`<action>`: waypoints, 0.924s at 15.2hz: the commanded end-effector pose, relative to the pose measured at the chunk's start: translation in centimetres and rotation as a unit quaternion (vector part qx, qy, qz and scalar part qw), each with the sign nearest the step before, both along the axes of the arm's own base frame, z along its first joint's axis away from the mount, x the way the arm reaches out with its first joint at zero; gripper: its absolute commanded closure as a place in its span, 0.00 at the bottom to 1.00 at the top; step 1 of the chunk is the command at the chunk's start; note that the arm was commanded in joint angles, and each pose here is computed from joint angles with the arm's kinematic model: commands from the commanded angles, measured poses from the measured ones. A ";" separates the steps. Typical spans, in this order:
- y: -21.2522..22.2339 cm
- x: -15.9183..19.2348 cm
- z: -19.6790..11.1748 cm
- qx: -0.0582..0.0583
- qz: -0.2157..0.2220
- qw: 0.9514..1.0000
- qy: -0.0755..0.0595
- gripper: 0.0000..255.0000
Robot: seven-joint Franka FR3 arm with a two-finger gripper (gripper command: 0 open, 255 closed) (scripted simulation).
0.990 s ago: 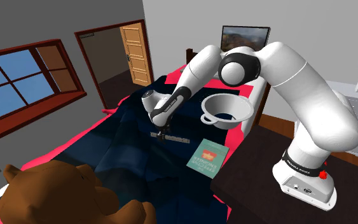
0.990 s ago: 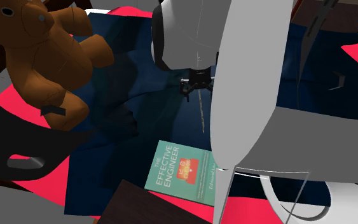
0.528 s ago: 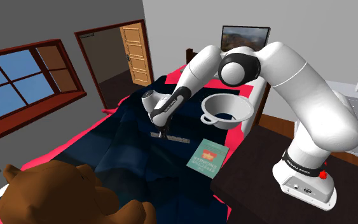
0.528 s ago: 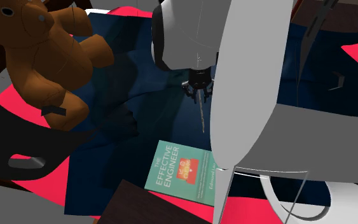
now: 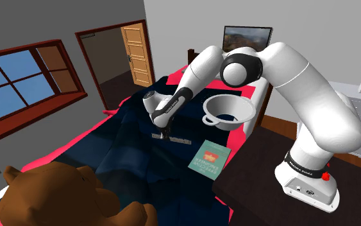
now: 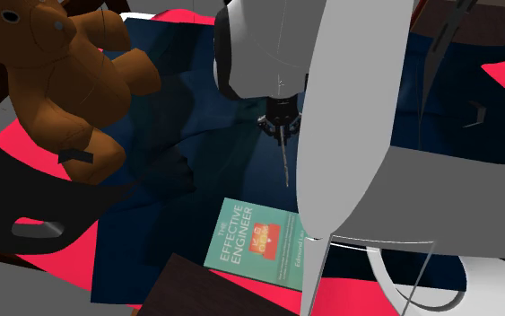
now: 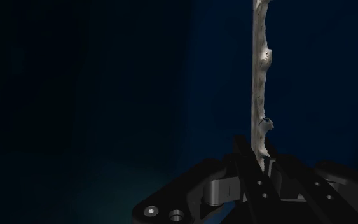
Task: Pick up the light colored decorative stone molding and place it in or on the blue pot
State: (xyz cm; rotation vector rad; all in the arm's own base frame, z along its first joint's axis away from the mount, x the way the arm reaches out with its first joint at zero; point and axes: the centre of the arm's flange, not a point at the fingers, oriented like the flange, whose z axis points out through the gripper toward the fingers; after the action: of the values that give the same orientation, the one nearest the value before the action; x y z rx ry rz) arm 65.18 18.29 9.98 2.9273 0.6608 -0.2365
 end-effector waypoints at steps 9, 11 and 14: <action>0.0 0.0 4.7 0.000 0.000 1.000 0.000 1.00; 0.0 0.0 5.8 0.000 0.000 1.000 0.000 1.00; 0.0 0.0 7.4 0.000 0.000 1.000 0.000 1.00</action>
State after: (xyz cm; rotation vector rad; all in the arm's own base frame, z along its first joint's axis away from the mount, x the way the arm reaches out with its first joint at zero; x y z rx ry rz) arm 65.22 18.22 16.79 2.9273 0.6607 -0.2361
